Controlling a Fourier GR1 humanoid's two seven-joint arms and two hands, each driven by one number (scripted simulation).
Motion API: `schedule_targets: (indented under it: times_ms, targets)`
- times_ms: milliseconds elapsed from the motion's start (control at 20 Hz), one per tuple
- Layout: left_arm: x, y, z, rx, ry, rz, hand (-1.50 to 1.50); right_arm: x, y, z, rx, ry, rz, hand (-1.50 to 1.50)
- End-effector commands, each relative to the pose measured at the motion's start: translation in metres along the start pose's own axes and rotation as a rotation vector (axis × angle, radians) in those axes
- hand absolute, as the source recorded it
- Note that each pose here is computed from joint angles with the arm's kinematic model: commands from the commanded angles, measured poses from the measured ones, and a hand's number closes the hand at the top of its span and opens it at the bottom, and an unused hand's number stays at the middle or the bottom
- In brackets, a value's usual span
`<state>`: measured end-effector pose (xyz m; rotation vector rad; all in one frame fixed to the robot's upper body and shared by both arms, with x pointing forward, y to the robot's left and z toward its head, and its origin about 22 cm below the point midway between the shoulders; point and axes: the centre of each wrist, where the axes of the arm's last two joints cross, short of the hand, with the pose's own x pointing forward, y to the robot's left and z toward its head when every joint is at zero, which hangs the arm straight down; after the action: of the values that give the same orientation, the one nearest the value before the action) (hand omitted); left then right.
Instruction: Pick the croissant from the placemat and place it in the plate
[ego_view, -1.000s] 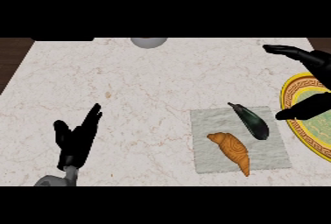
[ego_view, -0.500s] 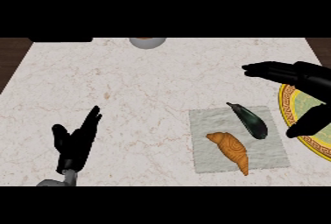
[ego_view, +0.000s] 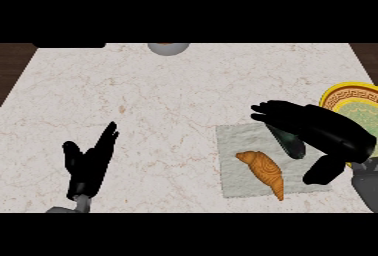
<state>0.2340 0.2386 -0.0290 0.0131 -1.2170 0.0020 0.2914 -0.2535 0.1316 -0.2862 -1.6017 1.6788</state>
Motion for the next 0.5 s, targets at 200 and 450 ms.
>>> schedule_targets:
  times_ms: [200, 450]
  targets:
    - [-0.007, 0.001, 0.004, -0.017, 0.022, -0.004, 0.0, 0.01, 0.045, -0.002, 0.126, 0.076, 0.01, -1.5]
    - [-0.003, -0.005, 0.001, -0.039, 0.049, 0.0, 0.0, 0.021, 0.049, -0.005, 0.118, 0.07, -0.013, -1.5]
